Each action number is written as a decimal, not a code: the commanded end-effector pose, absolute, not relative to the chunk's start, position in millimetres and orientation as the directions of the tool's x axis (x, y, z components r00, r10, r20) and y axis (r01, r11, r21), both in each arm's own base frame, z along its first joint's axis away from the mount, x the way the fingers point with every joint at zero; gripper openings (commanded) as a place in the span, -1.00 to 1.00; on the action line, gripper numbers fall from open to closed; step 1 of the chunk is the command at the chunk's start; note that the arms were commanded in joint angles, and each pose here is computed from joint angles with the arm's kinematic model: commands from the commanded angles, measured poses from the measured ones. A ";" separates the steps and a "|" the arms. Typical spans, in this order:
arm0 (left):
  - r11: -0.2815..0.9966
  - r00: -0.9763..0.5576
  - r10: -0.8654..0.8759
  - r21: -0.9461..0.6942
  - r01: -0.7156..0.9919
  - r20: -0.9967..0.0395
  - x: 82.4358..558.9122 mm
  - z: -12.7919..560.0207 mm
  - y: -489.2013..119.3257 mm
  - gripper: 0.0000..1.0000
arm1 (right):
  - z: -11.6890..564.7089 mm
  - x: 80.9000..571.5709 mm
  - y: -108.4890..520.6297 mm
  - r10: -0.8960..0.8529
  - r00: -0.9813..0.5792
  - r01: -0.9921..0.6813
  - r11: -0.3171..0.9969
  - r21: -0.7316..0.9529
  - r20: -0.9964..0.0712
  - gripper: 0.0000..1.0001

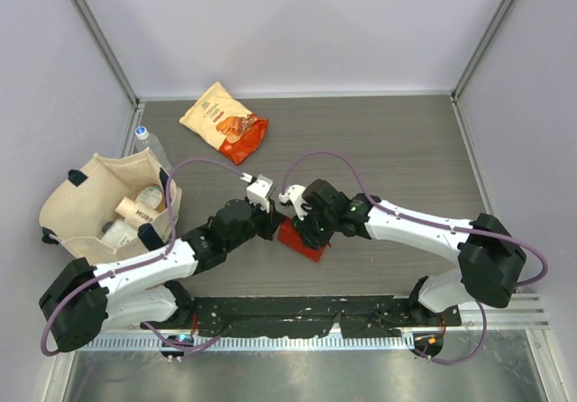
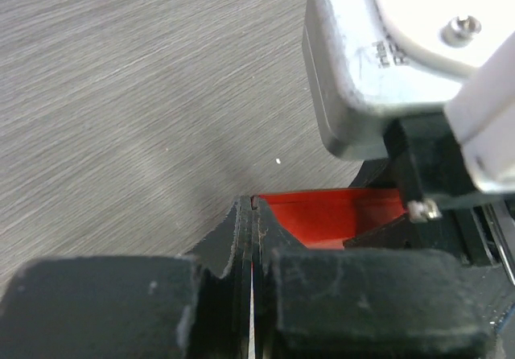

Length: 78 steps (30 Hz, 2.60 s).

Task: Fold the paper box

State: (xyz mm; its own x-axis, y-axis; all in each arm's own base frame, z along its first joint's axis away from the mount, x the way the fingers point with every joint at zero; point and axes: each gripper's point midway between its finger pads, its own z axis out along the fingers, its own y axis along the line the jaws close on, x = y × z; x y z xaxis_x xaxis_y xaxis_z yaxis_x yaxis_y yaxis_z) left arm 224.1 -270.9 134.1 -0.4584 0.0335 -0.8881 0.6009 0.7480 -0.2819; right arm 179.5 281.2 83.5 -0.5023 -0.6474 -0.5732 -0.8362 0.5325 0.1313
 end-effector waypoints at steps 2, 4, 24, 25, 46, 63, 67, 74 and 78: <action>0.779 -0.426 -0.005 -0.271 0.566 -0.905 224.2 130.5 -267.0 -1.00 | 103.4 214.0 296.6 -0.585 -0.476 -0.804 0.592 0.055 -0.657 -0.59; 0.791 -0.426 -0.009 -0.268 0.551 -0.905 223.7 127.8 -264.0 -1.00 | 101.5 218.2 296.4 -0.594 -0.470 -0.803 0.595 0.036 -0.653 -0.58; 0.746 -0.455 -0.183 -0.425 0.514 -0.871 241.9 157.2 -251.3 0.18 | 92.0 176.2 304.2 -0.667 -0.435 -0.891 0.416 0.183 -0.605 -0.56; 0.735 -0.457 -0.189 -0.434 0.522 -0.869 243.0 159.2 -252.6 0.16 | 93.5 174.9 304.2 -0.665 -0.434 -0.892 0.412 0.187 -0.608 -0.56; 0.650 -0.471 -0.150 -0.445 0.616 -0.869 221.7 168.2 -250.9 -0.13 | 104.4 170.5 298.3 -0.640 -0.434 -0.892 0.405 0.202 -0.634 -0.56; 0.668 -0.505 -0.060 -0.411 0.621 -0.861 221.3 144.8 -255.8 -0.40 | 107.3 171.3 301.3 -0.630 -0.434 -0.892 0.401 0.208 -0.644 -0.57; 0.669 -0.499 -0.061 -0.406 0.622 -0.864 220.6 145.9 -256.0 -0.45 | 105.8 171.0 301.7 -0.631 -0.436 -0.892 0.399 0.214 -0.642 -0.57; 0.678 -0.487 -0.025 -0.373 0.633 -0.873 221.8 144.7 -261.3 -0.70 | 106.8 171.5 303.8 -0.627 -0.435 -0.892 0.397 0.215 -0.646 -0.58; 0.699 -0.475 -0.003 -0.341 0.628 -0.880 221.7 142.9 -262.2 -0.81 | 105.6 173.0 303.8 -0.627 -0.439 -0.889 0.405 0.212 -0.643 -0.59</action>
